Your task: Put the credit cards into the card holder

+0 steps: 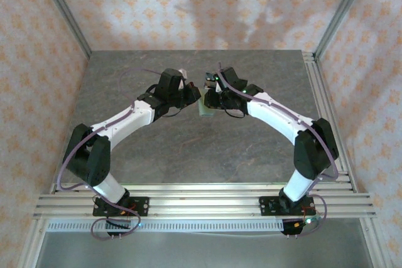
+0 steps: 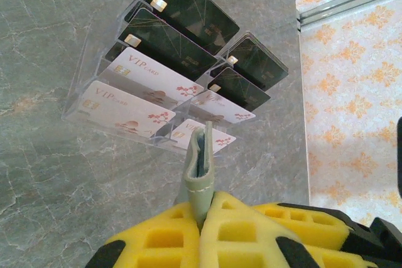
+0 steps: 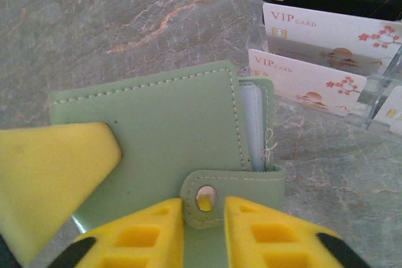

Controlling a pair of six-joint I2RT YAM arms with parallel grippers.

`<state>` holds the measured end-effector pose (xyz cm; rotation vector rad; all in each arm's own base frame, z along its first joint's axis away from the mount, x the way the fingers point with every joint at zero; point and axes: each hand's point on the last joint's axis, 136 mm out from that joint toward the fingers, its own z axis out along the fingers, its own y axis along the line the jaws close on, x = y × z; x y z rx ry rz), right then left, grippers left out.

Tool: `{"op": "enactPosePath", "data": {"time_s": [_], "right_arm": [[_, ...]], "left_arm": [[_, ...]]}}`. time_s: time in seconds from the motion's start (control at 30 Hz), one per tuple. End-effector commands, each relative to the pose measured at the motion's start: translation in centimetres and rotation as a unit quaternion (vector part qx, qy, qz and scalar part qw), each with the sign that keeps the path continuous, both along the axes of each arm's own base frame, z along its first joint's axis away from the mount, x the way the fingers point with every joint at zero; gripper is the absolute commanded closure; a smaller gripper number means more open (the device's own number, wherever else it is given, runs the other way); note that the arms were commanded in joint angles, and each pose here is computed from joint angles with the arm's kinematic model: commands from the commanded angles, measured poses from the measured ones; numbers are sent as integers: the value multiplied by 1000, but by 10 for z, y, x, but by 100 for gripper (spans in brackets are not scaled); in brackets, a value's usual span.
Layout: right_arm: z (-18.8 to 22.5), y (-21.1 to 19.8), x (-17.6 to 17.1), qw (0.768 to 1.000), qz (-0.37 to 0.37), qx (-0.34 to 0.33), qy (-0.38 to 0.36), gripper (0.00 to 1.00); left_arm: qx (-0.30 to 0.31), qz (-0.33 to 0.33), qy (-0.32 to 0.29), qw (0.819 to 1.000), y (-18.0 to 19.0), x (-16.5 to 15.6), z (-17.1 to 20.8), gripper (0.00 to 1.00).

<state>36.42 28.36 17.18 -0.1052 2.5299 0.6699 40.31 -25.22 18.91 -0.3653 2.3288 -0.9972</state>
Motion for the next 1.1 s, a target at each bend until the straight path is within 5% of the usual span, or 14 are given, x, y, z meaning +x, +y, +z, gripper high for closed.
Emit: {"op": "enactPosePath", "data": {"time_s": [0.0, 0.07, 0.43, 0.77, 1.07], "right_arm": [[-1, -11, 9, 999, -20, -32, -9, 92], [-4, -16, 7, 999, -23, -45, -5, 100], [-21, -65, -7, 994, -80, -73, 23, 100], [-12, -37, -30, 998, -28, -3, 54, 100], [-25, -12, -61, 995, -3, 29, 91, 100]], "left_arm": [[-27, -16, -37, 999, -9, -1, 31, 100], [-26, -12, -36, 999, -8, -1, 30, 100], [-7, 3, -22, 1000, 2, -6, 12, 100], [38, 17, 17, 999, 16, -15, -42, 100], [102, 42, 58, 992, 48, -37, -103, 42]]}}
